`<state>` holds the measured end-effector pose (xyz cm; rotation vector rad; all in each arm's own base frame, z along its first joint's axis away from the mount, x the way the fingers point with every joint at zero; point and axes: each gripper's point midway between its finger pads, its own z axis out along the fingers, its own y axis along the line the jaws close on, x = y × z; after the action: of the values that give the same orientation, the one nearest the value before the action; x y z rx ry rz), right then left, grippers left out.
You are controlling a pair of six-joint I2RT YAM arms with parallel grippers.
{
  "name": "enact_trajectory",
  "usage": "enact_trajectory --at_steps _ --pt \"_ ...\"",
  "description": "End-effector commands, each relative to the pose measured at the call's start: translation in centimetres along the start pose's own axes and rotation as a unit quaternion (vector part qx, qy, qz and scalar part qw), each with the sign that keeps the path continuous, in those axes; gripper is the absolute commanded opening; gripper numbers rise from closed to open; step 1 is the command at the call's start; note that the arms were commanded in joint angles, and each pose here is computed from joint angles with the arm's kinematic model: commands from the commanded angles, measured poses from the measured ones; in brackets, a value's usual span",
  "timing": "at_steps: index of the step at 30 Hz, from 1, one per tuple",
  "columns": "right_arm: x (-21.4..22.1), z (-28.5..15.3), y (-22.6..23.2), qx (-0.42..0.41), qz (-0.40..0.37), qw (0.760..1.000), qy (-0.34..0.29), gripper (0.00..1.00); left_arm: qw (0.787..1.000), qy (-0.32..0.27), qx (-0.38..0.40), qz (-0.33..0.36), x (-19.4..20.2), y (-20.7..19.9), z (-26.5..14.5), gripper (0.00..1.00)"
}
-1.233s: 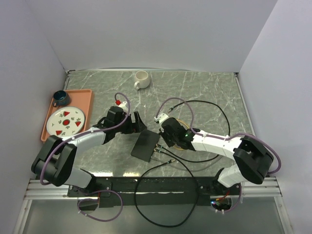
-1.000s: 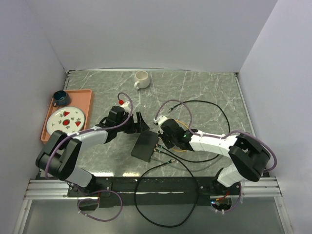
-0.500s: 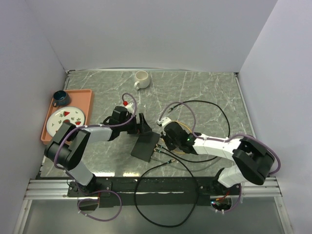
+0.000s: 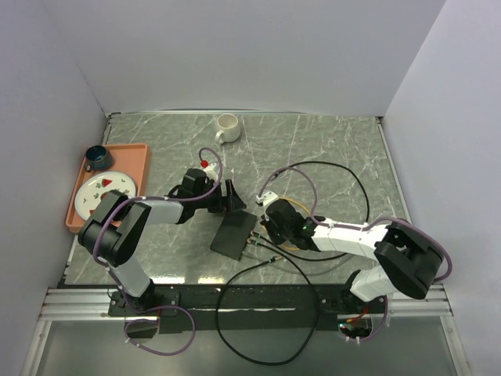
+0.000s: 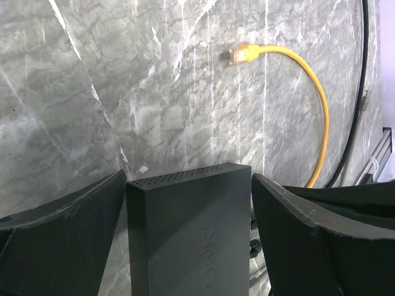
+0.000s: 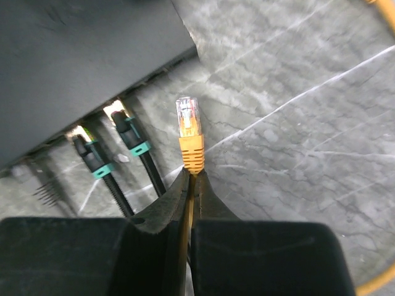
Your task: Insert the plug into the switch port
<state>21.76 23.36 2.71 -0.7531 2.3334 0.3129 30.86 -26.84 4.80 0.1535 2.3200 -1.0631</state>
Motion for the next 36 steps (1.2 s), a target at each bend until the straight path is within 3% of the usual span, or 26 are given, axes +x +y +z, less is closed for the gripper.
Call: enact_trajectory --at_steps 1,5,21,36 --pt "-1.4 0.7 0.6 -0.002 0.002 1.000 -0.009 0.00 1.000 0.014 0.012 0.004 0.2 -0.2 0.4 0.86" --pt "-1.7 1.0 0.7 -0.001 -0.008 1.000 -0.003 0.00 1.000 0.017 0.023 0.006 0.1 -0.6 0.6 0.82" --pt "-3.2 -0.4 2.5 -0.037 -0.029 0.998 -0.049 0.00 0.999 0.025 0.043 0.009 0.1 -1.4 0.8 0.80" --pt "-3.0 0.7 4.0 -0.056 -0.035 0.997 -0.051 0.00 0.998 0.031 0.054 0.015 0.5 -2.1 0.8 0.78"
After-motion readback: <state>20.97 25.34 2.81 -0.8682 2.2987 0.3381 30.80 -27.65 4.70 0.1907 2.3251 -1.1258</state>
